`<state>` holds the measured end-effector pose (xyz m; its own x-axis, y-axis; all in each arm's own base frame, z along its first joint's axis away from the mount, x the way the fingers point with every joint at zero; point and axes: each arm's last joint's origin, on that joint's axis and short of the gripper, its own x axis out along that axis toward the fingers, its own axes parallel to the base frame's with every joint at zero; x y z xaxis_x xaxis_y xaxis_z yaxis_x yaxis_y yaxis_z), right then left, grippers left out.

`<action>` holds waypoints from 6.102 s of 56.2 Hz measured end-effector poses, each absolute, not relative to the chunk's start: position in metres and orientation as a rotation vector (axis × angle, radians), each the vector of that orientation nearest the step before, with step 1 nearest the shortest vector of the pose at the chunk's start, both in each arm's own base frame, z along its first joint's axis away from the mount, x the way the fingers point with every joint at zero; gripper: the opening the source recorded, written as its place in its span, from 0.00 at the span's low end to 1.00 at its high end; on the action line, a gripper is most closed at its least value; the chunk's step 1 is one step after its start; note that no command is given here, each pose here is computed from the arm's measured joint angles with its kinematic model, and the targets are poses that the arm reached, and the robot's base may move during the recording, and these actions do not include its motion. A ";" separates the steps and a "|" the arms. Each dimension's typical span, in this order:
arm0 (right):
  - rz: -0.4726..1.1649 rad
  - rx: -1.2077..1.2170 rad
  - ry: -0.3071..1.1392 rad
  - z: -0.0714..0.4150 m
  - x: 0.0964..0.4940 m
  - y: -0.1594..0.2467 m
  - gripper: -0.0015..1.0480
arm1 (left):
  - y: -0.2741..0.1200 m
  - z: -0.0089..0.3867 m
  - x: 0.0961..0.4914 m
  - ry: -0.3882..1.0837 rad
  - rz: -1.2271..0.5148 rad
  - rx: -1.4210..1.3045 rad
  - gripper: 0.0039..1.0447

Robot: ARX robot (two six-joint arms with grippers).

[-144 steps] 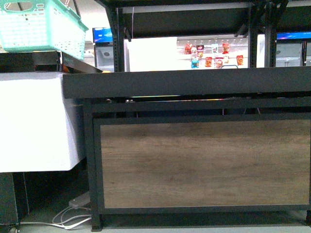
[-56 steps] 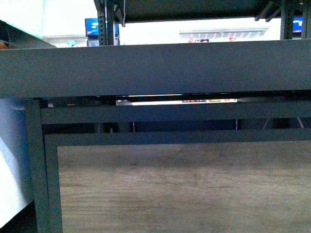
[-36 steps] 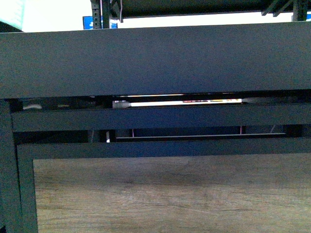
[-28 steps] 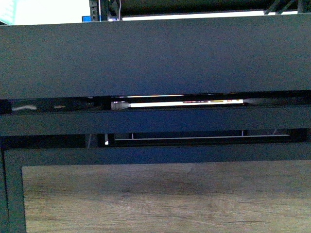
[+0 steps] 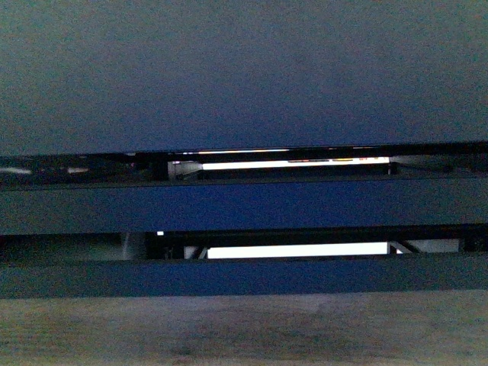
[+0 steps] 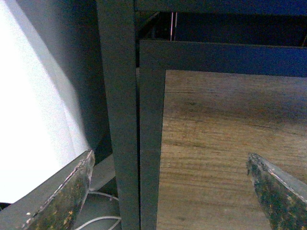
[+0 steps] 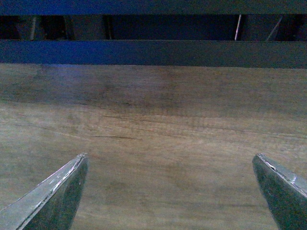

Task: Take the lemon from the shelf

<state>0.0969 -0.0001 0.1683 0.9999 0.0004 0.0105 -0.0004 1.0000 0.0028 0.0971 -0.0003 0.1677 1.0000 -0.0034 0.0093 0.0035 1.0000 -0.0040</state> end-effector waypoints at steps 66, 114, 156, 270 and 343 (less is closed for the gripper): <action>0.000 0.003 -0.010 0.168 0.097 0.000 0.98 | 0.000 0.168 0.097 -0.009 -0.003 -0.004 0.93; 0.001 0.003 -0.010 0.168 0.097 0.000 0.98 | 0.000 0.168 0.097 -0.009 -0.003 -0.004 0.93; 0.001 0.003 -0.010 0.168 0.097 0.000 0.98 | 0.000 0.168 0.097 -0.009 -0.004 -0.004 0.93; 0.001 0.003 -0.010 0.168 0.097 0.000 0.98 | 0.208 0.280 0.349 0.231 0.058 -1.388 0.93; 0.001 0.003 -0.010 0.168 0.097 0.000 0.98 | 0.158 0.329 0.321 0.316 -0.019 -1.058 0.15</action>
